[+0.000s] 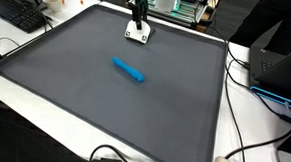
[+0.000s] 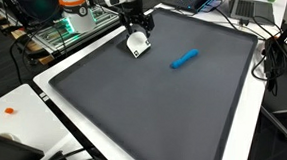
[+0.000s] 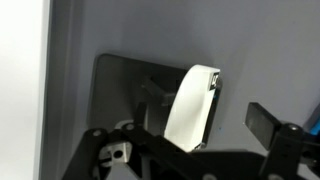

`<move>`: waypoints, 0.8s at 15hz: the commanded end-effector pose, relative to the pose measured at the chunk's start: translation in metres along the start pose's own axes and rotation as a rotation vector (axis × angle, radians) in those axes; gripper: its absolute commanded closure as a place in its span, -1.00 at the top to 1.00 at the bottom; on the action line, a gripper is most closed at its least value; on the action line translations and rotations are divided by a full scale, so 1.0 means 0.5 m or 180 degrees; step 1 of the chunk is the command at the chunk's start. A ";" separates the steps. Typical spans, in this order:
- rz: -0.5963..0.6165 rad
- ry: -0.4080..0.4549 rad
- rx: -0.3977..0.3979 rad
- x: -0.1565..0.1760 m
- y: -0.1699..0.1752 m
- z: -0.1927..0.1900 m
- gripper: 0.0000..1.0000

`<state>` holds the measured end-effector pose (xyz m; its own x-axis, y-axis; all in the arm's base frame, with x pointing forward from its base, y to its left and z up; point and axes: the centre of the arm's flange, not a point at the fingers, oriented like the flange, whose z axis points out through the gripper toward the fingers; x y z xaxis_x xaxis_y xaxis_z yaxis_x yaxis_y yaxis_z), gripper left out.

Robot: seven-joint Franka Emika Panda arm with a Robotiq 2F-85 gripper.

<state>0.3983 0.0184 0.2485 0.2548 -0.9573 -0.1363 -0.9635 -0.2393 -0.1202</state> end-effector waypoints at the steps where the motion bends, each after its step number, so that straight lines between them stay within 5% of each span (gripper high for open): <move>1: 0.0035 0.0084 0.0025 -0.004 0.016 0.022 1.00; 7: 0.0069 0.0208 0.0069 0.006 0.014 0.031 1.00; 12: 0.0156 0.0267 0.0035 0.010 0.010 0.040 0.63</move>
<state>0.4043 0.0141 0.2325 0.2238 -0.9716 -0.0768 -0.9683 -0.2126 -0.1314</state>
